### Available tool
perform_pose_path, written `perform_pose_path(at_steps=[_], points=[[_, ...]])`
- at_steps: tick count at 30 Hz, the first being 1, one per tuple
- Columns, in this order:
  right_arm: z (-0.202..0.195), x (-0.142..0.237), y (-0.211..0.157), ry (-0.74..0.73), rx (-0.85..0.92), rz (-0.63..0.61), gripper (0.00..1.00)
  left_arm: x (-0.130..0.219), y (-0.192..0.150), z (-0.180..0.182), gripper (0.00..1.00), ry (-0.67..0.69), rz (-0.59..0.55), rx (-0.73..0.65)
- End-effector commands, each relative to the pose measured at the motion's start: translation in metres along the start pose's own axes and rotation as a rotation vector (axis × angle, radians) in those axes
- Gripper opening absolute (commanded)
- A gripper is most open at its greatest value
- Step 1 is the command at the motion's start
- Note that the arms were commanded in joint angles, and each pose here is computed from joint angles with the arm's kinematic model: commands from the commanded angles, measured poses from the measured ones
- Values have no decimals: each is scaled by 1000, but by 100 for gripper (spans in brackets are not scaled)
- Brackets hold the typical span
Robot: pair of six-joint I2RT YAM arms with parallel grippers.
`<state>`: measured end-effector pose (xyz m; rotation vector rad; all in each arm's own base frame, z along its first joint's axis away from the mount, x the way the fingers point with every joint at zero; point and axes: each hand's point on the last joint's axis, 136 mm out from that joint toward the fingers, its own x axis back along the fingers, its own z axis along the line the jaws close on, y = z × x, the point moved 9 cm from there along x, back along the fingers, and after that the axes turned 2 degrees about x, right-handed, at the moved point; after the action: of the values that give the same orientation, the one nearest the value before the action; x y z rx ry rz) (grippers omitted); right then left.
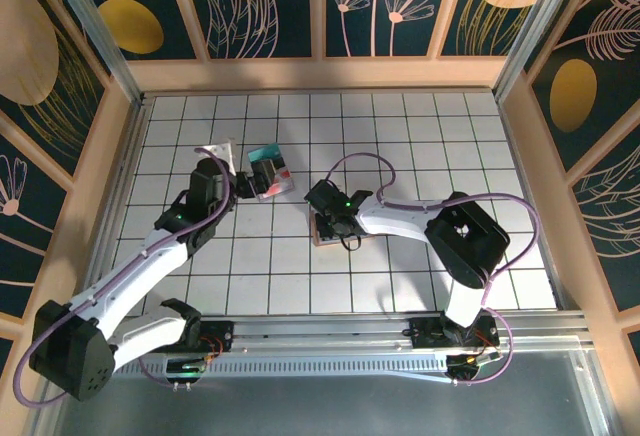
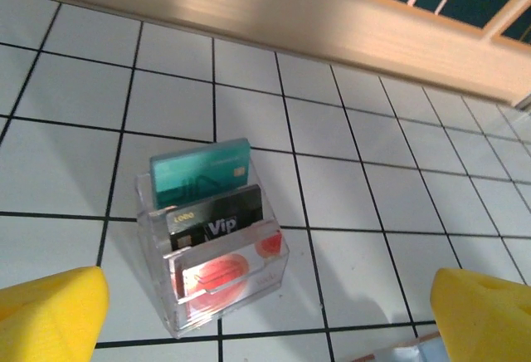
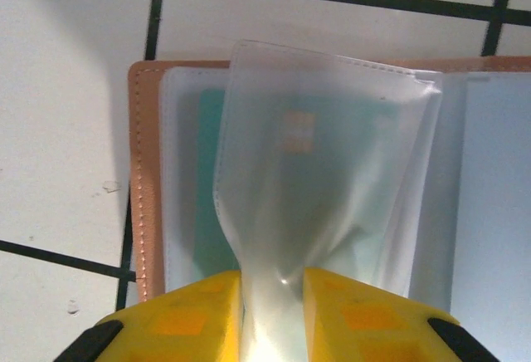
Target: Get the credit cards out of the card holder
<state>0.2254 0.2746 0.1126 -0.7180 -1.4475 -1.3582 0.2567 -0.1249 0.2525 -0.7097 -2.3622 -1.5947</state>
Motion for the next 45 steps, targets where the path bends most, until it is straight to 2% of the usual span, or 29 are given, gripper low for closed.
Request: perform_pose_path(at_steps=[1, 8, 20, 28, 33, 40, 45], points=[[-10, 13, 4, -74, -34, -35, 27, -4, 2, -9, 99, 28, -5, -36], [-16, 20, 6, -123, -44, -66, 33, -9, 2, -11, 99, 28, -14, -24], [-47, 27, 8, -181, -105, -90, 32, -8, 3, -9, 99, 65, -19, -39], [-71, 35, 8, -170, -165, -102, 32, -12, -5, -12, 99, 72, 9, -78], [-86, 36, 5, -186, -194, -101, 32, -18, -21, -29, 99, 88, 51, -149], [-107, 27, 0, -178, -225, -83, 26, -31, -71, -60, 99, 139, 123, -297], [-116, 17, -6, -186, -237, -55, 25, -39, -103, -73, 99, 122, 177, -329]])
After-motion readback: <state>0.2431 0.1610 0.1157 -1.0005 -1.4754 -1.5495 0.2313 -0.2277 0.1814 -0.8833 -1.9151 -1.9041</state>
